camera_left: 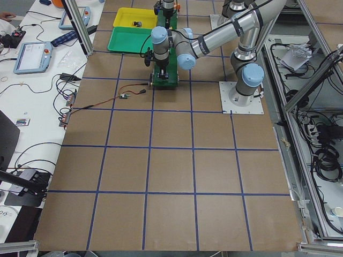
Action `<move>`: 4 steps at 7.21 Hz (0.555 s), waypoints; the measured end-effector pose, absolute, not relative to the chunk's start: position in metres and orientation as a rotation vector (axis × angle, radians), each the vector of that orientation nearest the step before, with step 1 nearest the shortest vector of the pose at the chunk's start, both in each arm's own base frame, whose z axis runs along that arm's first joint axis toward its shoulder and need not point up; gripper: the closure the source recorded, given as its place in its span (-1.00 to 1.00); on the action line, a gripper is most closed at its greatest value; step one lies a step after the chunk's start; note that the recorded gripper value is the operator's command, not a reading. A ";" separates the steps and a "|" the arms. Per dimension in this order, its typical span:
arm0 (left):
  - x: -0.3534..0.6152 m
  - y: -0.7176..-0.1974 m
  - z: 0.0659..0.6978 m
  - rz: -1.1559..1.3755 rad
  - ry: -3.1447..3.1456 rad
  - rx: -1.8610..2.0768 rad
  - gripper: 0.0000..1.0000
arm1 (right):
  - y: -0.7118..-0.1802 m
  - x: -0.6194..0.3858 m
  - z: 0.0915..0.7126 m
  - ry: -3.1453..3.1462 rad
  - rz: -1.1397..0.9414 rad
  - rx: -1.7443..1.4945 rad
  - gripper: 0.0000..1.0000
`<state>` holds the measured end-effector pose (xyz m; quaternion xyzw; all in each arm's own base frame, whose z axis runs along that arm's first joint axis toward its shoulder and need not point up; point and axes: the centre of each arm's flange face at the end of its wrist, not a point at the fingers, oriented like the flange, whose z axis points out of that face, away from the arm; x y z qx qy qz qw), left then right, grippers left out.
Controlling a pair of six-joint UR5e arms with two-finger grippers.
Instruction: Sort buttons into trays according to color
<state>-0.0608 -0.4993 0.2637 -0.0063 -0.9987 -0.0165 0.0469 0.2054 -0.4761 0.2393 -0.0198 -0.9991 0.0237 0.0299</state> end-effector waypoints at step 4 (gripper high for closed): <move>-0.066 -0.490 0.280 -0.037 -3.045 -0.017 -1.00 | -0.508 0.200 0.268 -3.046 0.101 -0.050 0.93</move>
